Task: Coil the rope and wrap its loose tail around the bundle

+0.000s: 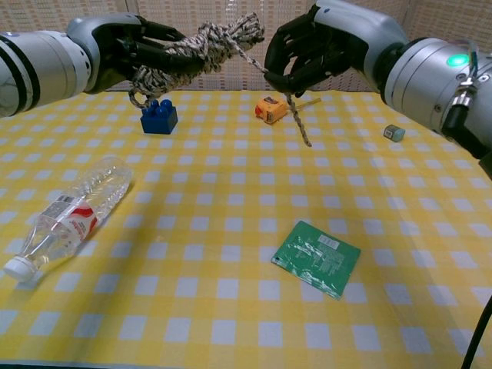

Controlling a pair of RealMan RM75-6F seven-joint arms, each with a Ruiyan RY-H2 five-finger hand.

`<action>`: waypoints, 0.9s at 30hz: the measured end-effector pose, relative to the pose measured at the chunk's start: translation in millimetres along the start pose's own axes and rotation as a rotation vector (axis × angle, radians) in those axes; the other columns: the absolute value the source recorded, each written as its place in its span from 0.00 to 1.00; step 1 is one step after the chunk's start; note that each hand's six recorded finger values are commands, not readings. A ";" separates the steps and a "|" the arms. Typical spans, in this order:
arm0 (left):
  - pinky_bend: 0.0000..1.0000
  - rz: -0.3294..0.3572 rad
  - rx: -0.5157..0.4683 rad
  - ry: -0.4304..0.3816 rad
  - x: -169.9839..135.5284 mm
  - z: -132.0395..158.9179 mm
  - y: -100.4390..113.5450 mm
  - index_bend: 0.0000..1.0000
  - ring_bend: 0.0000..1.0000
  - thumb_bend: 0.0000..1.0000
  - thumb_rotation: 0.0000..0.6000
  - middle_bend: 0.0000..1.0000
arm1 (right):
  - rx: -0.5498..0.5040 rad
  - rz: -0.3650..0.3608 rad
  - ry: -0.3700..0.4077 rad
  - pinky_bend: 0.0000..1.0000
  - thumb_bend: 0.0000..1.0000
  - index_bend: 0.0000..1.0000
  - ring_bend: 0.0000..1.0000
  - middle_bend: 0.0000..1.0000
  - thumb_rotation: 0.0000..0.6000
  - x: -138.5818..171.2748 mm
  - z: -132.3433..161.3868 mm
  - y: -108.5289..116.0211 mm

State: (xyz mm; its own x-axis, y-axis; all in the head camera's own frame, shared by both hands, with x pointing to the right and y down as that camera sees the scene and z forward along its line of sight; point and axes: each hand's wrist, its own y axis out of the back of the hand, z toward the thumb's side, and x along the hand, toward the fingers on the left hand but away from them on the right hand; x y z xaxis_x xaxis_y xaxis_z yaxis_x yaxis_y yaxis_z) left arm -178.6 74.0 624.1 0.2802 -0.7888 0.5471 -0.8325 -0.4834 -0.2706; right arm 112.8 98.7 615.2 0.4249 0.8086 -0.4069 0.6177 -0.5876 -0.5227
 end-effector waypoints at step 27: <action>0.78 -0.007 -0.007 -0.056 -9.9 -0.6 21.0 0.74 0.74 0.63 1.00 0.75 | 0.325 -0.104 -0.023 0.21 0.43 0.00 0.19 0.14 1.00 91.3 -64.6 94.4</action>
State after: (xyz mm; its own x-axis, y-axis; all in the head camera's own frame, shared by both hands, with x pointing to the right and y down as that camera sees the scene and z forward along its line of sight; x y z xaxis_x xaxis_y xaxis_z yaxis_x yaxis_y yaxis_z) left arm -199.2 72.0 613.4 0.3125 -0.8054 0.5037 -0.8337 -0.4867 -0.2609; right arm 252.7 119.0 577.1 0.3531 0.8659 -0.3542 0.4124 -0.4839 -0.7719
